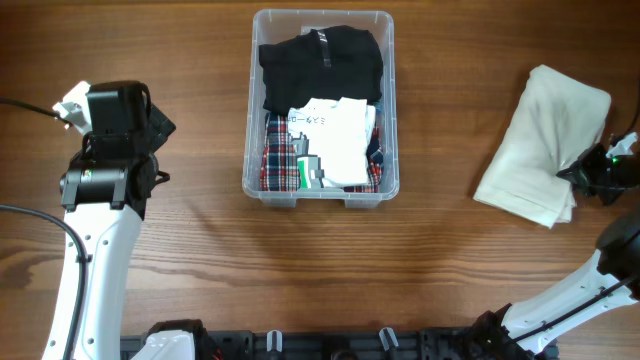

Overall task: Pack container
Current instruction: 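Lift the cream towel with the right gripper and drape it into the container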

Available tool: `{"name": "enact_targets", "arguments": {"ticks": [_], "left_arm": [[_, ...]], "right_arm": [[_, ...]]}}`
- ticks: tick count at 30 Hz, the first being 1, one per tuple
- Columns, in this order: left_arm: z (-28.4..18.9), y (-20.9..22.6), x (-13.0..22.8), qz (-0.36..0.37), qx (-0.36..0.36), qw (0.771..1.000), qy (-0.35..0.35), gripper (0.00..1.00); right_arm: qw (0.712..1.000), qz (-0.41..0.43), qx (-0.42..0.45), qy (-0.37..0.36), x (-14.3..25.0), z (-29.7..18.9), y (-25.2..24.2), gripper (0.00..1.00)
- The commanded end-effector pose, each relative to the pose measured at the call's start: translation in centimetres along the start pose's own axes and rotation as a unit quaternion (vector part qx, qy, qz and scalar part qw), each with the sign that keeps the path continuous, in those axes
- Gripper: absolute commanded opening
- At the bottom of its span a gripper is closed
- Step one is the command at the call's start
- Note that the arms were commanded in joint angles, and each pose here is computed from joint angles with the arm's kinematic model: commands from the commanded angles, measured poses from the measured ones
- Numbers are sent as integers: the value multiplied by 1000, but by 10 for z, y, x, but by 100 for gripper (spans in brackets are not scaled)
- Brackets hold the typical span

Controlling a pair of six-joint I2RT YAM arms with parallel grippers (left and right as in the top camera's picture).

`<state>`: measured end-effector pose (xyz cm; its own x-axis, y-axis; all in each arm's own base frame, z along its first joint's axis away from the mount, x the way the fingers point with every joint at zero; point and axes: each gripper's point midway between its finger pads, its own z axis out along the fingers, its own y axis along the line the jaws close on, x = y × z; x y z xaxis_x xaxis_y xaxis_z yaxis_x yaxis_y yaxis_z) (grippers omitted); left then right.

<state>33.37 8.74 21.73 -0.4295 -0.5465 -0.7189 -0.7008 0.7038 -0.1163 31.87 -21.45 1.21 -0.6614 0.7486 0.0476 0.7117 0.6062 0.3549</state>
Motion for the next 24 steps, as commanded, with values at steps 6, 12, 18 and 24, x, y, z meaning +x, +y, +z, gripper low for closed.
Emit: {"name": "enact_targets", "arguments": {"ticks": [6,12,18,24], "left_arm": [[2,4,-1,2,-10,1000,-3,100],[2,4,-1,2,-10,1000,-3,100],[2,4,-1,2,-10,1000,-3,100],[2,4,-1,2,-10,1000,-3,100]], "right_arm": [[960,-111,-243,-82,-6,-105,131,4],[910,-251,-285,-165,51,-192,244,4],[817,-393,-378,-188,165,-245,363,4],[733,-505,-430,-147,258,-232,426,4]]}}
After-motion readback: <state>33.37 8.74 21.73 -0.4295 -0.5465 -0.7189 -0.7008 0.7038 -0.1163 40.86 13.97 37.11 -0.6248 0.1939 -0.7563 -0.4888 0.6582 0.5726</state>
